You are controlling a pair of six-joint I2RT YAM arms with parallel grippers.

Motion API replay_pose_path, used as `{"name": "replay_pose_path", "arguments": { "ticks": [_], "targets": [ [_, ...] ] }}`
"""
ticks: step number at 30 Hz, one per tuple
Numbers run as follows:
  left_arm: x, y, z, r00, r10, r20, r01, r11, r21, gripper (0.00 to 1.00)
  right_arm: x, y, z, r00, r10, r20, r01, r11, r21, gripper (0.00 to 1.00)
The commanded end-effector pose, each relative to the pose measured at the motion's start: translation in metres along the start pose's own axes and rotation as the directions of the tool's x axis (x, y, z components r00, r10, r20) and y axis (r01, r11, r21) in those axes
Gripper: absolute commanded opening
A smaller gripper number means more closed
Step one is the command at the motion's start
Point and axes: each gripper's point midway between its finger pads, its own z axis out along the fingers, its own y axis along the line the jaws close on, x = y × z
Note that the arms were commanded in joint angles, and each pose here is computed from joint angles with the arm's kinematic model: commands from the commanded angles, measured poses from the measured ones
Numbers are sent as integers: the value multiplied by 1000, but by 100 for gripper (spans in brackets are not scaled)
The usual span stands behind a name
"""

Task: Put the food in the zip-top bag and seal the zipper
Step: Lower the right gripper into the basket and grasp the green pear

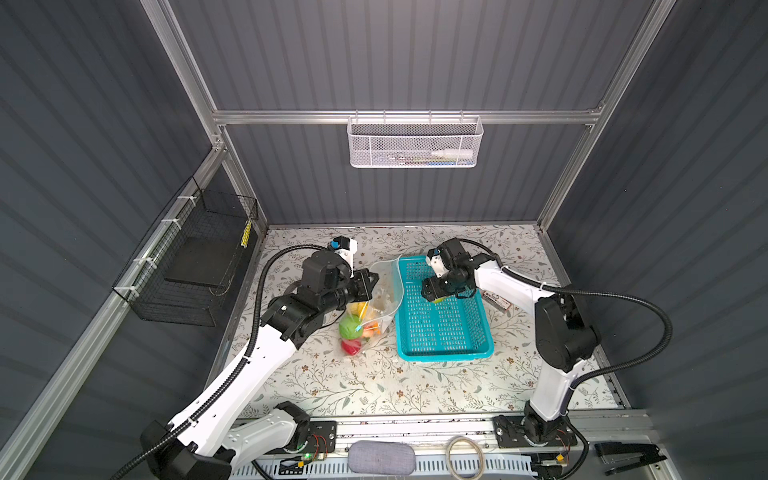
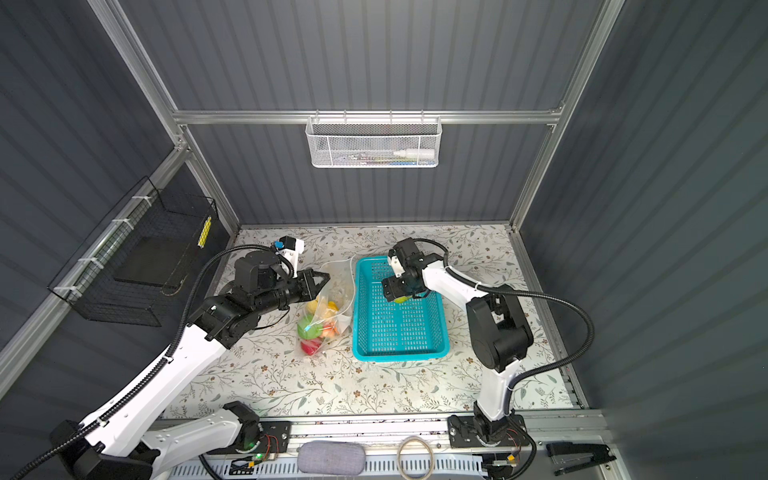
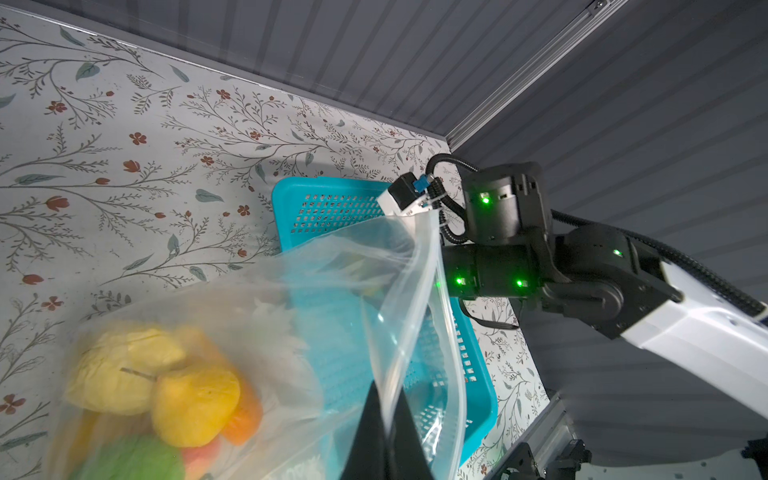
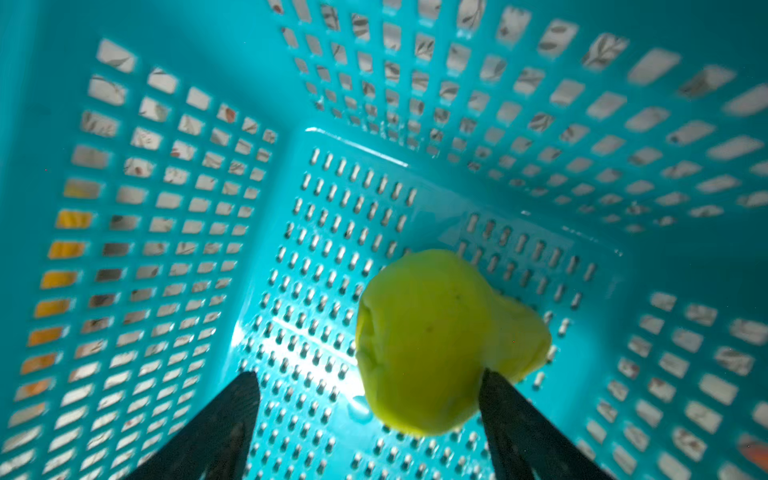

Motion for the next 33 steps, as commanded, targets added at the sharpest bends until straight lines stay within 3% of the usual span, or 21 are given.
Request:
{"name": "replay_pose_path", "arguments": {
  "ticks": [1, 5, 8, 14, 24, 33],
  "targets": [
    [1, -5, 2, 1000, -5, -6, 6, 1000, 26, 0, 11, 17, -13, 999, 34, 5, -33, 995, -91, 86],
    [3, -4, 4, 1000, -8, -11, 9, 1000, 28, 0, 16, 24, -30, 998, 37, 42, -31, 991, -130, 86],
    [3, -5, 4, 1000, -10, -12, 10, 999, 32, 0, 6, 7, -37, 996, -18, 93, 19, 1000, -19, 88],
    [2, -5, 2, 1000, -16, -6, 16, 999, 29, 0, -15, -23, -24, 985, -170, 32, 163, 974, 156, 92],
    [0, -5, 0, 1000, -13, -6, 13, 1000, 20, 0, -49, -24, 7, 964, -266, 28, 261, 958, 121, 99],
    [-3, -6, -1, 1000, -13, 0, 13, 1000, 18, 0, -40, -21, 38, 955, -293, -56, 295, 954, 50, 99]
  ]
}}
